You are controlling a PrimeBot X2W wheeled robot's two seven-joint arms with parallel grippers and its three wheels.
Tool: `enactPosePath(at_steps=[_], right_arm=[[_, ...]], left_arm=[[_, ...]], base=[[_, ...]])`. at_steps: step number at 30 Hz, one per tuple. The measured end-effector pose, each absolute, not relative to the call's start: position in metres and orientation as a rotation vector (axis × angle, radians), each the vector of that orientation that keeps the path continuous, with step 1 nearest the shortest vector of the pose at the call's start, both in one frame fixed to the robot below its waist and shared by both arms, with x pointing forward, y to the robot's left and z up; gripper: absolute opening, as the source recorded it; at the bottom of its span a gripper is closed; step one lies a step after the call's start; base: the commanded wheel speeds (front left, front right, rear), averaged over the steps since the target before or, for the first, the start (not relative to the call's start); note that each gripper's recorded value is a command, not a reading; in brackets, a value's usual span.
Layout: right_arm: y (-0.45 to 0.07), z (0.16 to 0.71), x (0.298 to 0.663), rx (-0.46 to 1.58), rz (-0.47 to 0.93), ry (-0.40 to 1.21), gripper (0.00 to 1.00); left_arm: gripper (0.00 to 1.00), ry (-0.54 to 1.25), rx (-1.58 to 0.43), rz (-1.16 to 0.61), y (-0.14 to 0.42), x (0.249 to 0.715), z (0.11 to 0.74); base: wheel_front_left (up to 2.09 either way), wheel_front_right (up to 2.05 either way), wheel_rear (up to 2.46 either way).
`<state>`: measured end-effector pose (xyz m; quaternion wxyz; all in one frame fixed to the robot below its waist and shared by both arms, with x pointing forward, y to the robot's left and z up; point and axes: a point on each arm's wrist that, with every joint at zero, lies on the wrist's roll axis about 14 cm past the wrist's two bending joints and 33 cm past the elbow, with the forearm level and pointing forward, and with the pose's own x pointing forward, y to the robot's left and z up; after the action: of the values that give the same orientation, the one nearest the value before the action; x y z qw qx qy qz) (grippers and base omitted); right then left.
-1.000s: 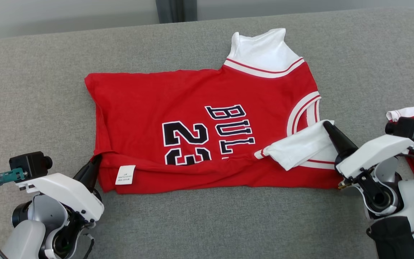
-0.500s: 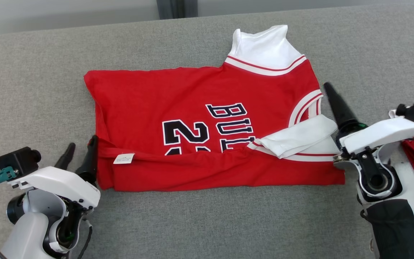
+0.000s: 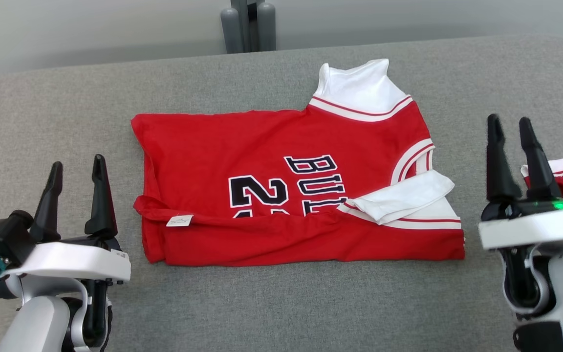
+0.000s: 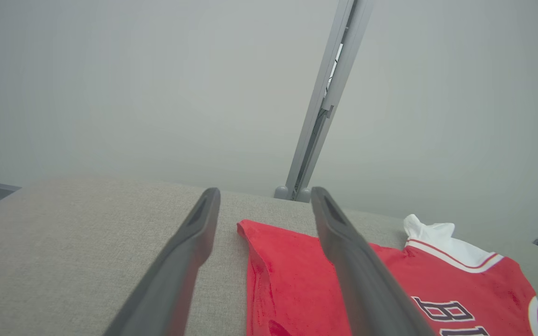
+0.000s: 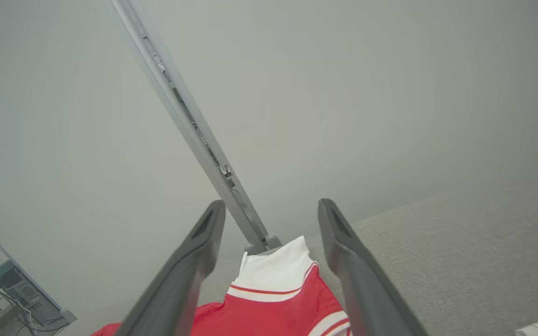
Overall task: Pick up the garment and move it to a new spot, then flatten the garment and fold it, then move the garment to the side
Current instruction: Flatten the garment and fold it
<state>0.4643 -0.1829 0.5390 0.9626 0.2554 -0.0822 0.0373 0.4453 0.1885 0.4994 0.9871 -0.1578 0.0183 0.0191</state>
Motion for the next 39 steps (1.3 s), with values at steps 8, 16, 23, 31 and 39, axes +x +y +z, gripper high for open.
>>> enactPosePath(at_steps=[8,16,23,31,39], right_arm=[[-0.167,0.541,0.429,0.273,0.129,-0.159,1.00],[-0.178,0.509,0.385,0.195,0.068,-0.013,1.00],[-0.178,0.497,0.364,0.162,0.065,0.053,1.00],[-0.176,0.498,0.359,0.152,0.070,0.064,1.00],[-0.176,0.493,0.364,0.167,0.069,0.084,1.00]], left_arm=[[1.00,-0.050,-0.160,0.025,0.184,0.428,0.524],[1.00,0.031,-0.114,0.018,0.177,0.394,0.502],[1.00,0.073,-0.097,0.014,0.175,0.374,0.494],[1.00,0.080,-0.091,0.016,0.176,0.370,0.495],[1.00,0.090,-0.089,-0.022,0.166,0.380,0.496]], base=[[0.00,0.00,0.00],[0.00,0.00,0.00],[0.00,0.00,0.00],[0.00,0.00,0.00],[0.00,0.00,0.00]])
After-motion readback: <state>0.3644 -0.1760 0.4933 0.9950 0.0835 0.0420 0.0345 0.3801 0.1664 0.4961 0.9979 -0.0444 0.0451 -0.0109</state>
